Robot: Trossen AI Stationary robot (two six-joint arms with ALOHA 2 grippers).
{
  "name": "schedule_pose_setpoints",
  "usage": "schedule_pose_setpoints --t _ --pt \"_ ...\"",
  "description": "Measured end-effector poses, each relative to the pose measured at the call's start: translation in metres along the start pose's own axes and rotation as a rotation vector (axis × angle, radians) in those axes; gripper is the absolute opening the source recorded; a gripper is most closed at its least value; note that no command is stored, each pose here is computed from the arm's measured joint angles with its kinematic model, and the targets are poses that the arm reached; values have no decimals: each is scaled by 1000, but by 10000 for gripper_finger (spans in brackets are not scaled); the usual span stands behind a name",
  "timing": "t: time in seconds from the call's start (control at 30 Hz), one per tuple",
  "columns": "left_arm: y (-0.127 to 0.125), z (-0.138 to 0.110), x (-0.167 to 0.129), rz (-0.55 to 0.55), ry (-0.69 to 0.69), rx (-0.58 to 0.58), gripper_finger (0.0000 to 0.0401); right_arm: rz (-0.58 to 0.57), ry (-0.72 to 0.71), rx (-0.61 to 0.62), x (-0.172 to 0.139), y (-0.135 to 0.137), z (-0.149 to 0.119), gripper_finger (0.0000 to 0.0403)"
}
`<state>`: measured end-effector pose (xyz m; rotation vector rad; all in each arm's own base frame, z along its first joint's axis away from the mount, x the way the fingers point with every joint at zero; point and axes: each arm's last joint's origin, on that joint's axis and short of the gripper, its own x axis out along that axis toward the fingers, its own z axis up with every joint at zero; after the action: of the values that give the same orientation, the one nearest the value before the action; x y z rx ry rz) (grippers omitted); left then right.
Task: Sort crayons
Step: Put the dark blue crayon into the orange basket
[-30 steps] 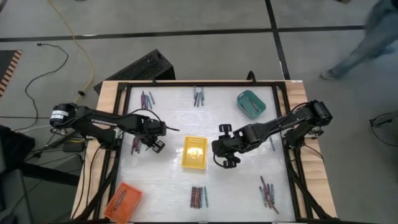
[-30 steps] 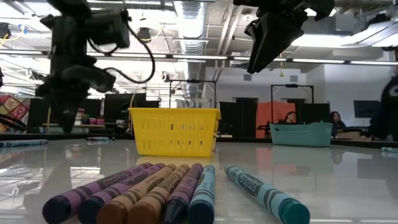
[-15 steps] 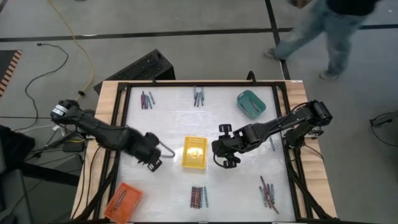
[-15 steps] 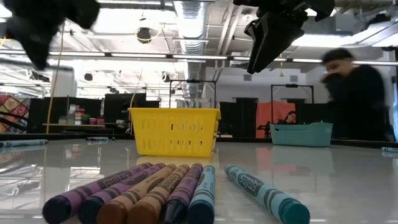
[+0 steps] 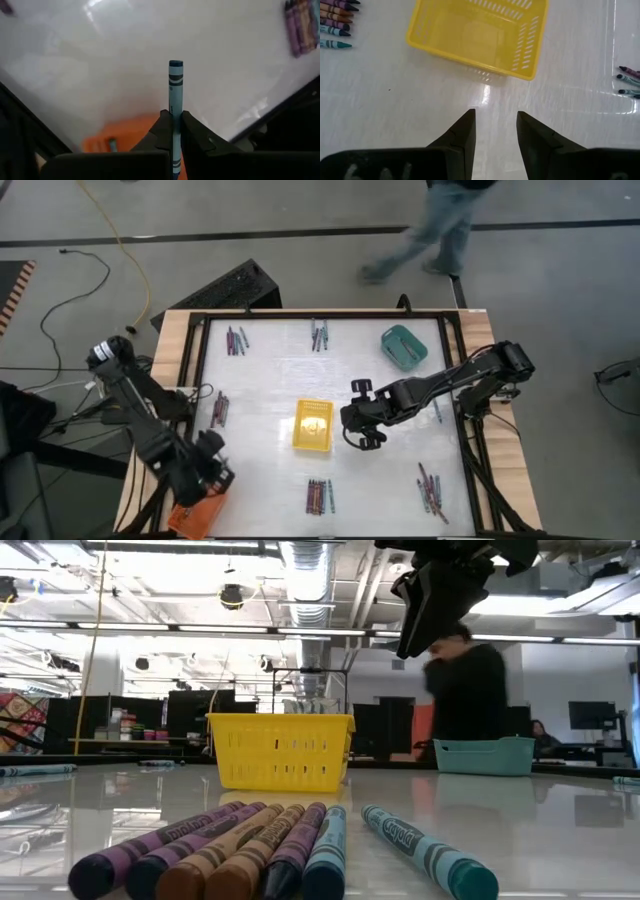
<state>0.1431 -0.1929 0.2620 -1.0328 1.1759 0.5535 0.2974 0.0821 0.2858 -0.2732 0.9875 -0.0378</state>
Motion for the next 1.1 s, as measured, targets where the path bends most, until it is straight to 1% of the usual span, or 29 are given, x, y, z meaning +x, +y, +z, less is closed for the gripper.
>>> schedule_pose_setpoints --t 0.17,0.33,0.7,0.93,1.1 --pt "-4 -24 18 27 74 -22 0 0 -2 0 0 0 0 136" --pt "-8 -37 34 44 114 -13 0 0 -14 4 0 0 1 136" --pt "-11 -64 41 68 132 -24 0 1 -17 12 0 0 2 136" --pt "-13 -68 48 100 143 -25 0 -3 -16 19 1 -2 2 136" --pt "-12 -69 48 102 144 -20 0 -6 -14 24 1 -4 2 136"
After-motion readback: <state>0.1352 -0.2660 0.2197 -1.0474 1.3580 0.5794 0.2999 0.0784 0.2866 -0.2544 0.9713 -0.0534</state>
